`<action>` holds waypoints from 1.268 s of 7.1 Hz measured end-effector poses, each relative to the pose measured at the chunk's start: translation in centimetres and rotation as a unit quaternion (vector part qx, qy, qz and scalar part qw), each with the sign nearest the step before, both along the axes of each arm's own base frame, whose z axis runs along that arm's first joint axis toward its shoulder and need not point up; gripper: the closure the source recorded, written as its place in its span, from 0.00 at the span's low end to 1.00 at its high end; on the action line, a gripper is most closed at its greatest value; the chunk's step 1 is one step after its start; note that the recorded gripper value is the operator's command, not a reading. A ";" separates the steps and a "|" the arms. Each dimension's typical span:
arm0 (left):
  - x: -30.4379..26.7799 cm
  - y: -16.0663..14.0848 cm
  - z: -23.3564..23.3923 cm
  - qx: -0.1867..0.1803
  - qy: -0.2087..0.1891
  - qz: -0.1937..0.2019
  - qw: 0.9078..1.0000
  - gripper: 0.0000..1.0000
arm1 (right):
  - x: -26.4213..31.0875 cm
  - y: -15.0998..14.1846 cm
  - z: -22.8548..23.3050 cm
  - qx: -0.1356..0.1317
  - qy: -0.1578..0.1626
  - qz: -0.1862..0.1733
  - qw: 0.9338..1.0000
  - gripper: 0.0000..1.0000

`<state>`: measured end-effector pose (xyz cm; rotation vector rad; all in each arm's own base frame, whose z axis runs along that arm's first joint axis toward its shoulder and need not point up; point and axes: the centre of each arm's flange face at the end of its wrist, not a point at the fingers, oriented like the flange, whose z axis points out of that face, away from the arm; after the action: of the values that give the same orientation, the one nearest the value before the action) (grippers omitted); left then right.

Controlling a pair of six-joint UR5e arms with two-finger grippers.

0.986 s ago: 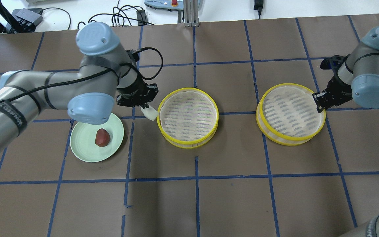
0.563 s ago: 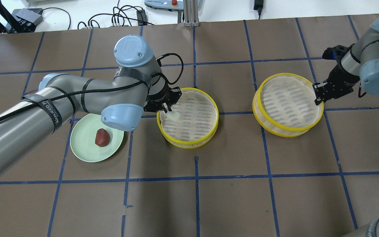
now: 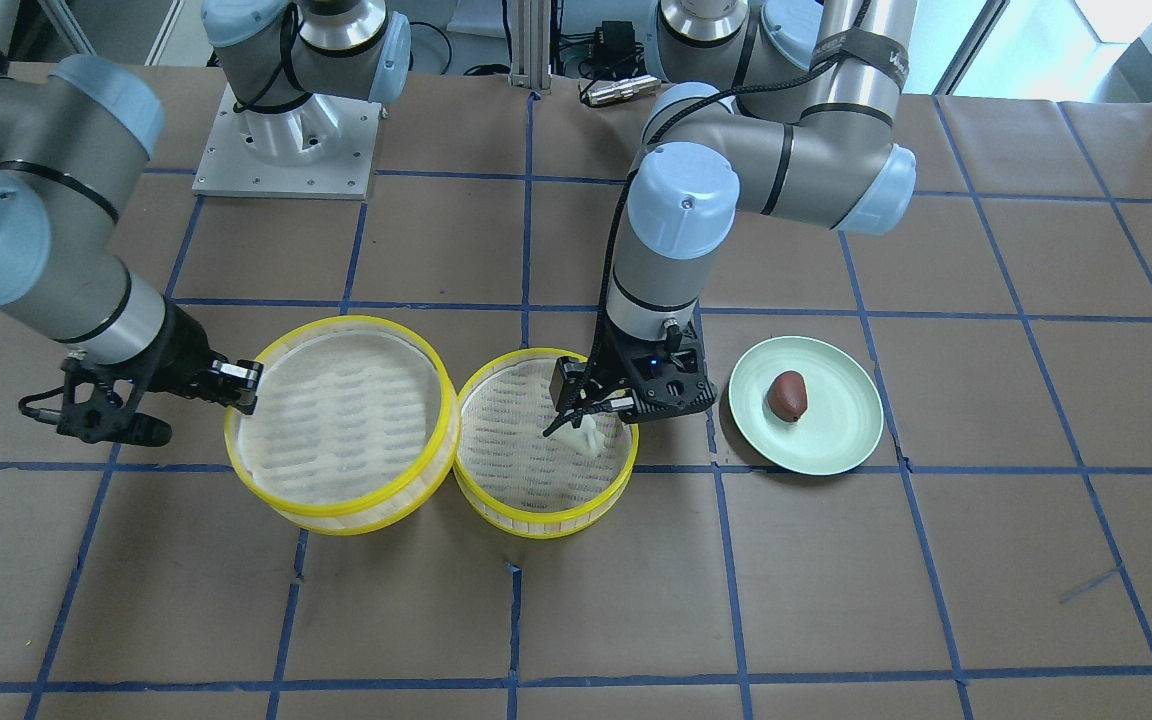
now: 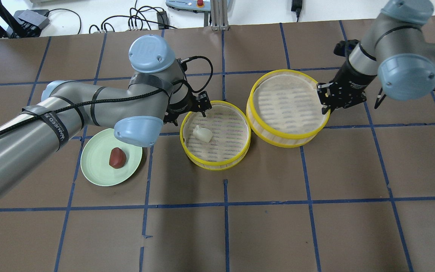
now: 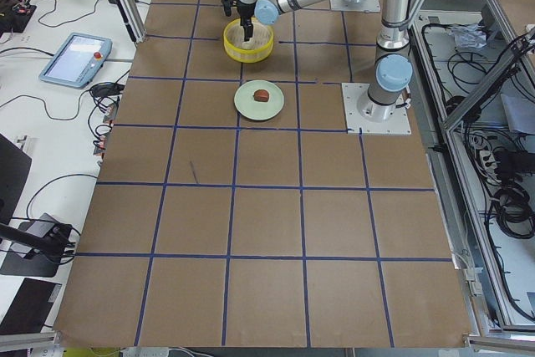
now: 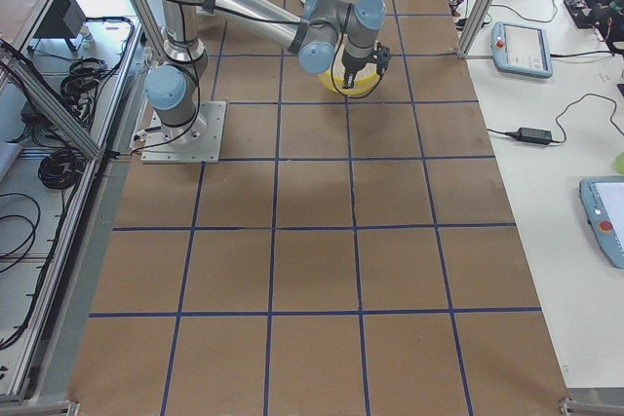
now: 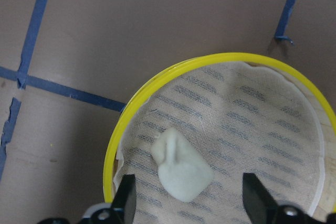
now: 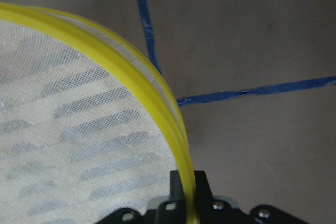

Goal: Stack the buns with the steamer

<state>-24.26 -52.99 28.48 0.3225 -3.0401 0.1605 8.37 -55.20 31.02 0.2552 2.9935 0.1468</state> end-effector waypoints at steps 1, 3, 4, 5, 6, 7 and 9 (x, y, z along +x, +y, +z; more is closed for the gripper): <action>4.7 -1.3 -0.1 0.000 -0.013 -0.032 0.999 0.00 | 4.1 0.4 0.4 -0.001 0.012 -0.011 1.000 0.95; 14.3 -1.1 -1.9 0.026 -0.027 -0.083 0.996 0.00 | 13.0 2.0 0.2 -0.007 0.038 -0.030 0.999 0.95; 18.1 -0.1 -3.6 0.046 -0.026 -0.091 0.994 0.00 | 16.7 2.5 -0.2 -0.008 0.047 -0.035 0.998 0.94; 20.8 0.9 -4.9 0.066 -0.028 -0.090 0.993 0.01 | 19.1 2.7 -0.7 -0.008 0.058 -0.035 0.998 0.94; 22.2 1.6 -5.9 0.090 -0.032 -0.085 0.992 0.12 | 20.2 2.8 -1.2 -0.007 0.070 -0.033 0.997 0.94; 22.6 2.1 -6.6 0.110 -0.029 -0.081 0.990 0.31 | 20.7 2.8 -1.6 -0.004 0.075 -0.032 0.997 0.94; 22.6 2.7 -8.0 0.132 -0.019 -0.081 0.988 0.67 | 20.9 2.7 -2.6 0.002 0.080 -0.032 0.996 0.93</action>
<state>-1.68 -50.32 20.52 0.0881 -3.1073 -0.2506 29.29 -52.54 28.47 0.3800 3.1385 0.1318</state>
